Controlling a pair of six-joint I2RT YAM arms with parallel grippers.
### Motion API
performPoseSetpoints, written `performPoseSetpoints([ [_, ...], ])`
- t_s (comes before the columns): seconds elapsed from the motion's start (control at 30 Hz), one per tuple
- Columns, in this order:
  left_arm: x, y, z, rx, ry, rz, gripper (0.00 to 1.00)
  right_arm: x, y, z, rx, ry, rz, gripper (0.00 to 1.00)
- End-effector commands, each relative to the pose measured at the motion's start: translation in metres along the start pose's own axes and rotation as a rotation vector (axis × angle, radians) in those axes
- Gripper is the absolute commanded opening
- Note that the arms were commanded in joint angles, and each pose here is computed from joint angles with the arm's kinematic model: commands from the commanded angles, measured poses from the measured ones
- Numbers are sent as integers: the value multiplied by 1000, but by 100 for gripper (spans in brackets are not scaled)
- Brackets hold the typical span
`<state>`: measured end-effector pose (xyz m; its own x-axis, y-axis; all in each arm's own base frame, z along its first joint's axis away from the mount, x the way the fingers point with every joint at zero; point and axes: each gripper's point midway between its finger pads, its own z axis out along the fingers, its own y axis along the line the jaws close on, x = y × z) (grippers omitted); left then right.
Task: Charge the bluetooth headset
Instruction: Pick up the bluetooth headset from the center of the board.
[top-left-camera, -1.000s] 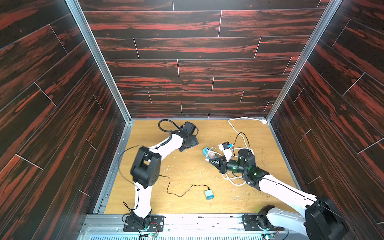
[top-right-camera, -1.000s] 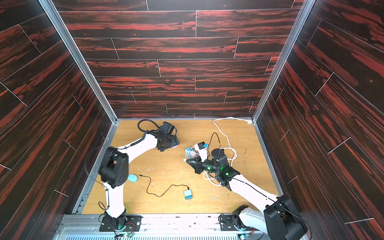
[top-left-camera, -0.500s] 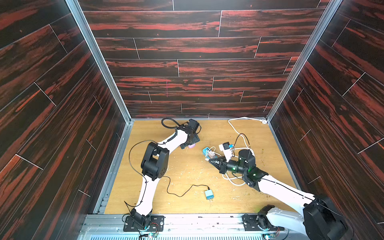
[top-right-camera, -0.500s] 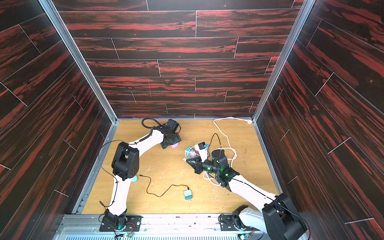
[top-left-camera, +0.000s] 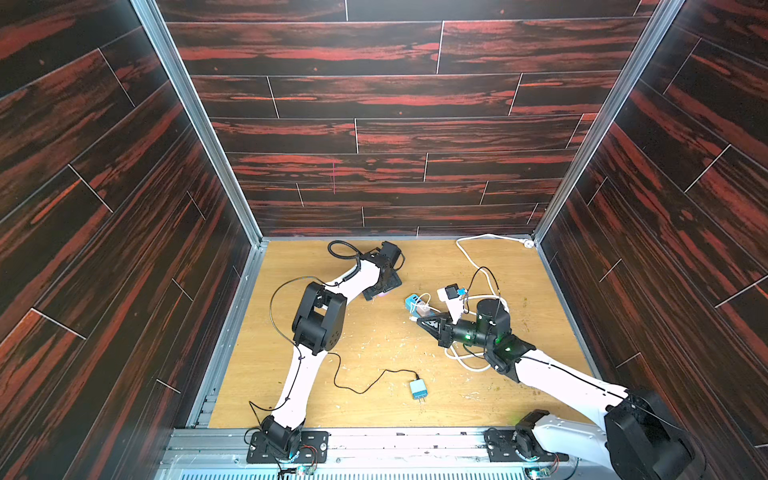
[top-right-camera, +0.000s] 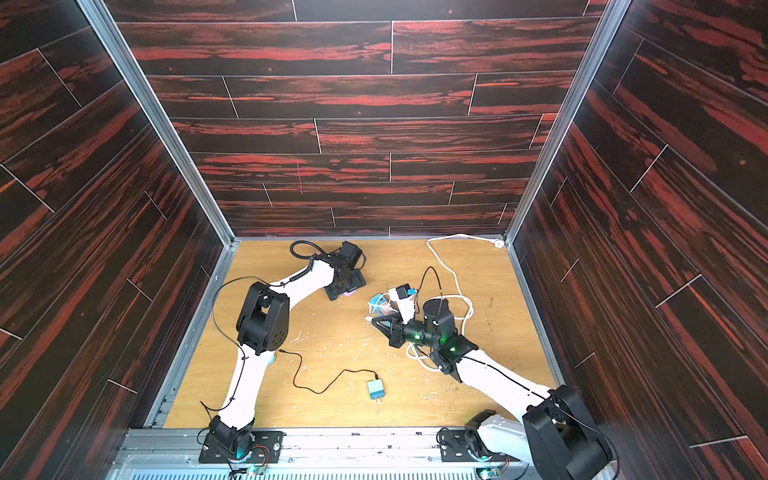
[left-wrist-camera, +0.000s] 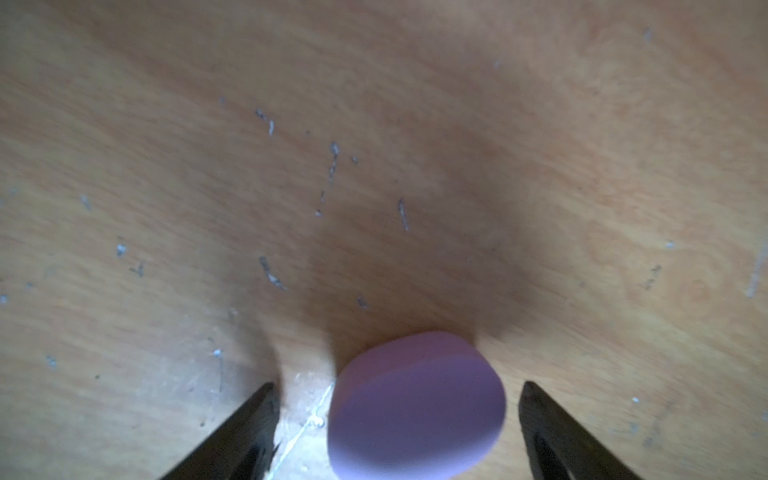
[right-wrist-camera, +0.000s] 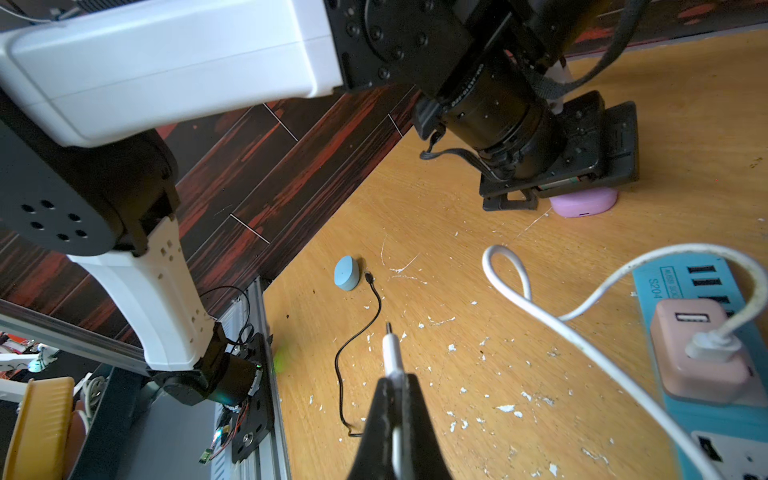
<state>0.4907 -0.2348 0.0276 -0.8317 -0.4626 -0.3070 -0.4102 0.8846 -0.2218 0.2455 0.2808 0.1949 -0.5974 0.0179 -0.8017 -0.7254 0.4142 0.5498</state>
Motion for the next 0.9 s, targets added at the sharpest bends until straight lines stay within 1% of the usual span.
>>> performPoseSetpoints([
  [0.0, 0, 8, -1, -41, 8, -10, 91, 4, -2, 1, -7, 4, 8, 3],
  [0.2, 0, 7, 7, -50, 13, -14, 85, 4, -1, 0, -12, 3, 9, 3],
  [0.37, -2, 5, 11, -59, 15, -13, 85, 3, 0, 0, -16, 1, 8, 3],
  [0.57, 3, 2, 15, -45, 44, -13, 69, 5, -1, 0, -12, 0, 13, 4],
  [0.63, 6, 1, 15, -39, 61, -9, 61, 6, -2, 0, -10, 1, 16, 4],
  [0.73, 7, 0, 13, -32, 69, -1, 59, 6, -2, 0, -8, 0, 16, 4],
  [0.8, 8, 1, 11, -32, 68, 6, 55, 7, -3, 0, -6, 2, 19, 4],
  [0.87, 7, 0, 9, -28, 68, 13, 54, 8, -4, 0, -4, 3, 21, 4],
])
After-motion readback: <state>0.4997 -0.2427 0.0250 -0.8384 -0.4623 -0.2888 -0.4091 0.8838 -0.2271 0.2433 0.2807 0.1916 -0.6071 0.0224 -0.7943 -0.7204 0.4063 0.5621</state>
